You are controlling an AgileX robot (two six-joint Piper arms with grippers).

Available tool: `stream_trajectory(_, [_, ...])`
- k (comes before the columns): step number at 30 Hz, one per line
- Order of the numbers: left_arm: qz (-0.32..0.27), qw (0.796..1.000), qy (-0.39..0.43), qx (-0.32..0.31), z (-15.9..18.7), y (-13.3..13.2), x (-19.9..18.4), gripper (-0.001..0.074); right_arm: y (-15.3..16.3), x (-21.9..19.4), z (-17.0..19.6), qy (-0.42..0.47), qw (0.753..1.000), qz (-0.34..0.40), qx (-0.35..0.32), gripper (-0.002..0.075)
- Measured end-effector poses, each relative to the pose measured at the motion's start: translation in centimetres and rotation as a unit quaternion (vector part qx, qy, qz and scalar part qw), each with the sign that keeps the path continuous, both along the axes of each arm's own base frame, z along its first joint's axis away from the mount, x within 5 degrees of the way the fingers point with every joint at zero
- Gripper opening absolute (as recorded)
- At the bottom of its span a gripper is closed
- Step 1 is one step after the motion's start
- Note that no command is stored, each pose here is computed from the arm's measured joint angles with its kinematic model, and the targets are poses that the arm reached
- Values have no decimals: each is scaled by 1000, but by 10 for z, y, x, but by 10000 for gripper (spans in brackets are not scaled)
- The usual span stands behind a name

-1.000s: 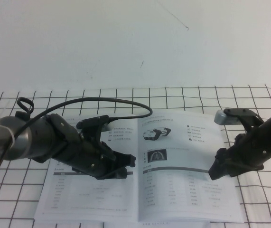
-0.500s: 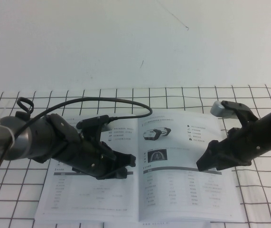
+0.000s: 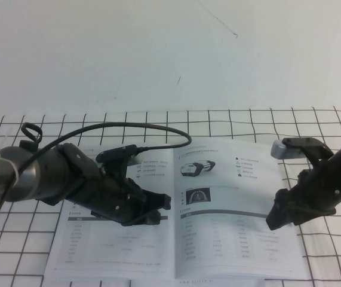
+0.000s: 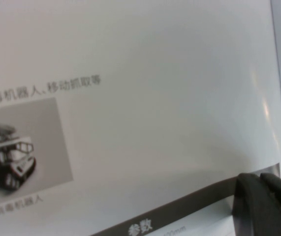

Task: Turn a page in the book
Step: Open the closed book

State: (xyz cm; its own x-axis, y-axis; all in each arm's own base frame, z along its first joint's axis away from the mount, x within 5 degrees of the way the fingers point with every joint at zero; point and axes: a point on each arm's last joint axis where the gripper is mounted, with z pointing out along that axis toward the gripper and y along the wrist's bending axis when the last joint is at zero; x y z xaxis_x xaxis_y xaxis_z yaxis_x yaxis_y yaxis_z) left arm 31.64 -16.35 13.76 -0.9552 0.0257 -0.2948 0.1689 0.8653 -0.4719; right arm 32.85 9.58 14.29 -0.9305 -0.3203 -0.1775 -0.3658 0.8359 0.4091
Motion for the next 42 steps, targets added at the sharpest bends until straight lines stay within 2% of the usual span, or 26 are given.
stream_trajectory(9, [4,1000,1,-3,0,0,0,-3,2,4,-9,12,1000,-27,6,497])
stream_trajectory(16, [5,1000,1,-2,-1,0,1,-3,7,8,-9,7,998,-41,56,497])
stream_trajectory(24, [6,1000,0,-2,0,0,1,-3,11,9,-7,6,996,-43,81,497])
stream_trajectory(34, [7,1000,2,-3,-1,0,1,-3,23,10,2,-1,987,-42,157,497])
stream_trajectory(42, [7,1000,2,-3,-1,0,1,-3,22,9,9,-19,989,-23,145,497])
